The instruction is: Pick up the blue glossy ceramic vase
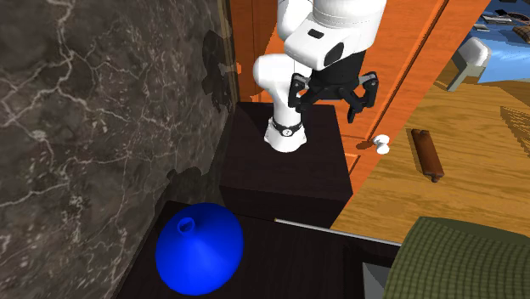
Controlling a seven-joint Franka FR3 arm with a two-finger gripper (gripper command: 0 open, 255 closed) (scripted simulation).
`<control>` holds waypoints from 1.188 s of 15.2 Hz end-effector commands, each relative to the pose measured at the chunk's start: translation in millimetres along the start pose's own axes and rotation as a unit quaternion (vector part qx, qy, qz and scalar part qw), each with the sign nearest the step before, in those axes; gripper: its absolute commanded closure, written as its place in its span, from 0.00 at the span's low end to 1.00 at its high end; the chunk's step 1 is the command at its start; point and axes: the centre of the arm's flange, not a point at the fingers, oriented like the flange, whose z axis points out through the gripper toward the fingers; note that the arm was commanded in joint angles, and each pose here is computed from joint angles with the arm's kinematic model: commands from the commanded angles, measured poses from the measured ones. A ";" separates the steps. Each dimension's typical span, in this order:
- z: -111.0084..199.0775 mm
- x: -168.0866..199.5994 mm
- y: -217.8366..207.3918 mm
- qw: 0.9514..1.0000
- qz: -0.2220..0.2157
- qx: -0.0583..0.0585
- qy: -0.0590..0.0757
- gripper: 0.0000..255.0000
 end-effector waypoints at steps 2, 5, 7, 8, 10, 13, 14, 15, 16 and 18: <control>0.9 8.8 9.1 1.000 0.001 -0.001 0.001 0.00; 3.2 35.1 36.4 1.000 0.006 -0.005 0.004 0.00; 4.5 52.6 54.7 1.000 0.009 -0.008 0.006 0.00; 5.1 61.2 64.0 1.000 0.010 -0.010 0.007 0.00; 6.2 78.5 82.5 1.000 0.013 -0.012 0.009 0.00; 7.4 104.2 110.5 1.000 0.018 -0.016 0.013 0.00; 7.8 112.7 119.9 1.000 0.019 -0.018 0.014 0.00; 8.1 121.2 129.3 0.999 0.021 -0.019 0.015 0.00; 8.3 129.7 138.7 0.999 0.022 -0.020 0.016 0.00; 8.7 146.5 157.6 0.999 0.025 -0.023 0.018 0.00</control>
